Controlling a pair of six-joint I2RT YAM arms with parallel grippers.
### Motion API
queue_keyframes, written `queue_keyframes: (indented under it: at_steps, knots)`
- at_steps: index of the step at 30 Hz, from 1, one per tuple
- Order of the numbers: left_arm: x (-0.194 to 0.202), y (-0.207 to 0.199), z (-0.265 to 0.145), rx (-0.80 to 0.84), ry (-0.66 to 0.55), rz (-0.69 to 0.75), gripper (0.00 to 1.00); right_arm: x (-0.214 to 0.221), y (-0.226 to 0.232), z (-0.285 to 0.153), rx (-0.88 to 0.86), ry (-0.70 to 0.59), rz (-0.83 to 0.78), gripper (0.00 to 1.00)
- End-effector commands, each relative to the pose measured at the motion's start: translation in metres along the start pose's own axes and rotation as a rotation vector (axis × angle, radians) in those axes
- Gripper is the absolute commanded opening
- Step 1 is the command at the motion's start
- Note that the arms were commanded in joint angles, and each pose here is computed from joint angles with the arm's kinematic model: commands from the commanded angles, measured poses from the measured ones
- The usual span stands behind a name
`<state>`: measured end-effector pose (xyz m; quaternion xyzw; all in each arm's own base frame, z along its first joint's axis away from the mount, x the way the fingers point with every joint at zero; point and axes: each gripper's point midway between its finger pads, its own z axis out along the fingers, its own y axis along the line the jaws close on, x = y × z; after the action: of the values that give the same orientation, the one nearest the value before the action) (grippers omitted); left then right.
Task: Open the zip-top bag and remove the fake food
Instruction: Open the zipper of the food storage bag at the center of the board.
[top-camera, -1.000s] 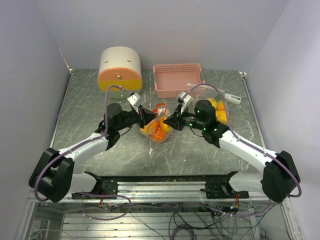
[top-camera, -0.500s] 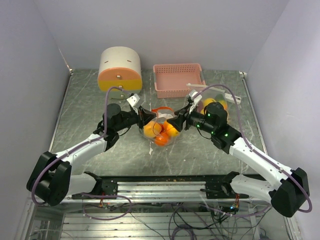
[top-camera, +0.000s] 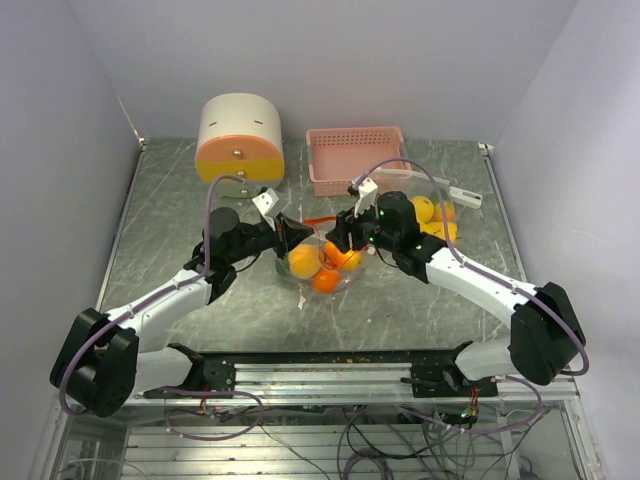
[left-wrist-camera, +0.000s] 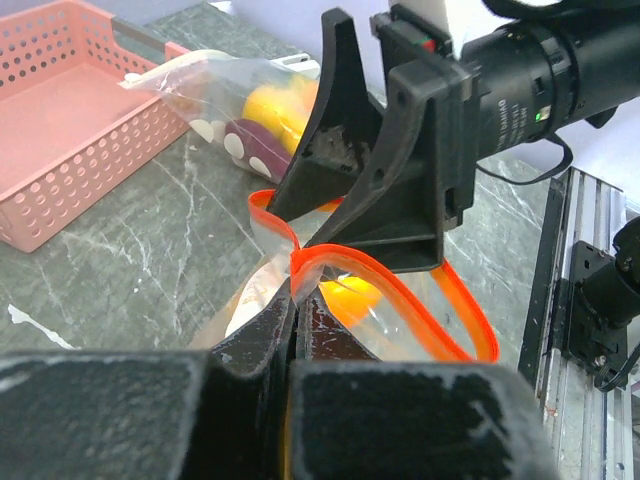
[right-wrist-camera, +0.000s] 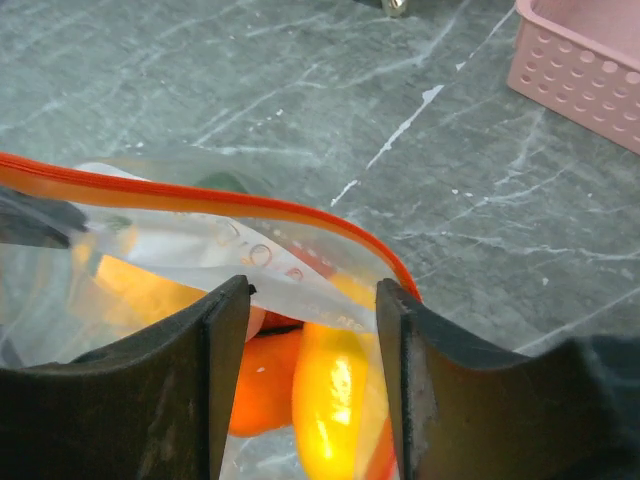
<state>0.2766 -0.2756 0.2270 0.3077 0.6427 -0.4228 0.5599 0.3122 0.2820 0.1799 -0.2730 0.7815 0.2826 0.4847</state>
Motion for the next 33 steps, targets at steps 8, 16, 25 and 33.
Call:
queue_keyframes:
  at_steps: [8,16,25,33]
  knots:
    - [-0.007,0.007,-0.001,-0.052,-0.027,0.006,0.1,-0.027,0.01,-0.003,-0.042,-0.077,-0.017,0.1]
    - [-0.008,0.029,-0.003,-0.191,-0.044,-0.058,0.53,-0.025,0.05,-0.01,-0.271,-0.091,-0.016,0.15]
    - [-0.005,0.062,-0.039,-0.547,-0.028,-0.34,0.95,-0.012,0.047,0.003,-0.276,-0.041,-0.017,0.45]
    - [-0.001,0.034,-0.038,-0.53,0.01,-0.557,0.95,-0.006,0.049,0.005,-0.278,-0.013,-0.028,0.78]
